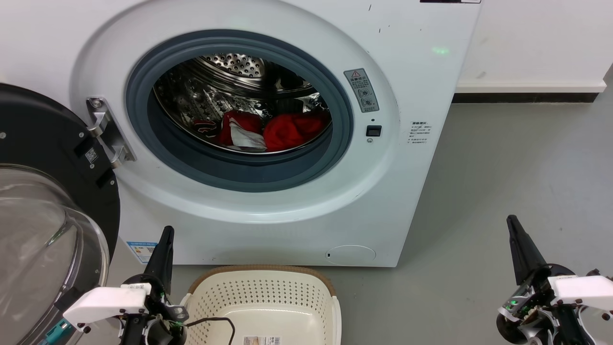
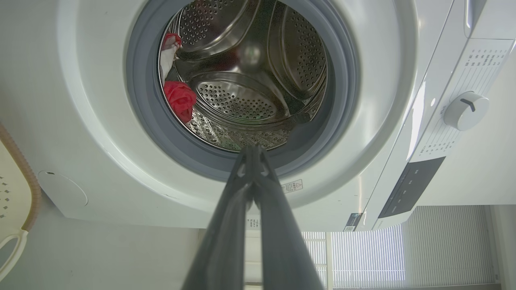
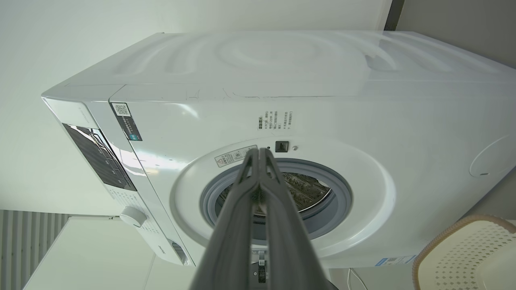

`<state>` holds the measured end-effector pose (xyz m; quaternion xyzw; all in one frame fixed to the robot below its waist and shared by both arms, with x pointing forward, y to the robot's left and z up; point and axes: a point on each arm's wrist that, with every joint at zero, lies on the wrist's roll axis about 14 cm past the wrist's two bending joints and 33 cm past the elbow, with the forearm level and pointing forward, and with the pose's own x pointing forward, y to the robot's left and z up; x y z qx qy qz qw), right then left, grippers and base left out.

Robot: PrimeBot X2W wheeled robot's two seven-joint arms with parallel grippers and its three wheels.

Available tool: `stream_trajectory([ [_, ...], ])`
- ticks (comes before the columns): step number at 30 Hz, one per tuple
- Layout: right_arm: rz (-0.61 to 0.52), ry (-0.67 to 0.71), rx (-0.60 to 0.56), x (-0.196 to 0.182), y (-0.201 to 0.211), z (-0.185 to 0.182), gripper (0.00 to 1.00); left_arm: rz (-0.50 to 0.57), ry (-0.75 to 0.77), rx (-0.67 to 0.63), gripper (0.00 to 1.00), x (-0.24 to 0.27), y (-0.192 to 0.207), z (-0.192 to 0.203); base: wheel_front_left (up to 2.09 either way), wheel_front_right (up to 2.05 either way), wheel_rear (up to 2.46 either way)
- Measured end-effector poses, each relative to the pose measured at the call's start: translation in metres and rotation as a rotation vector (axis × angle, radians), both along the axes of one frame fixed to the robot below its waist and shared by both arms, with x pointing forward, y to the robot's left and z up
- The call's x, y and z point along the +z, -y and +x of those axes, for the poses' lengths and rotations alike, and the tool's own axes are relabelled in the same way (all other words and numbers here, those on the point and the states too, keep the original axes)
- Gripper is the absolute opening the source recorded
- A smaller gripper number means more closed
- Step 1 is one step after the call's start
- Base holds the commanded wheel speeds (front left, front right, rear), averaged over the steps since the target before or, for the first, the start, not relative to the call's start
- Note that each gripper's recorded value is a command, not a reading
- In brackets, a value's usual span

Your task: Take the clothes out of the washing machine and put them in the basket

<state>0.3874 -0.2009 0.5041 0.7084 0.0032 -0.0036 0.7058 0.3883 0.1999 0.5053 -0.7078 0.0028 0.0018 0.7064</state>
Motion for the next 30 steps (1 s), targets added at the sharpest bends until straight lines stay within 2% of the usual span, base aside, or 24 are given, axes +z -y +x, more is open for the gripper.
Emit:
stream_trajectory([
  [17,0.0,0.0,0.0,0.0,0.0,0.0,0.0,0.0,0.0,0.0,0.0,0.0,0.0,0.0,0.0,0.0,0.0],
  [18,0.001,-0.006,0.0,-0.002,0.0,-0.001,1.0,-0.001,-0.006,0.0,1.0,-0.002,0.0,-0.001,0.0,0.0,0.0],
  [23,0.005,-0.082,-0.009,-0.028,0.002,-0.013,1.0,-0.007,-0.084,0.005,1.0,-0.028,0.001,-0.014,0.0,0.0,0.0],
  [30,-0.069,-0.087,-0.03,-0.028,0.005,-0.014,1.0,0.063,-0.074,0.032,1.0,-0.024,-0.004,-0.013,0.0,0.0,0.0],
])
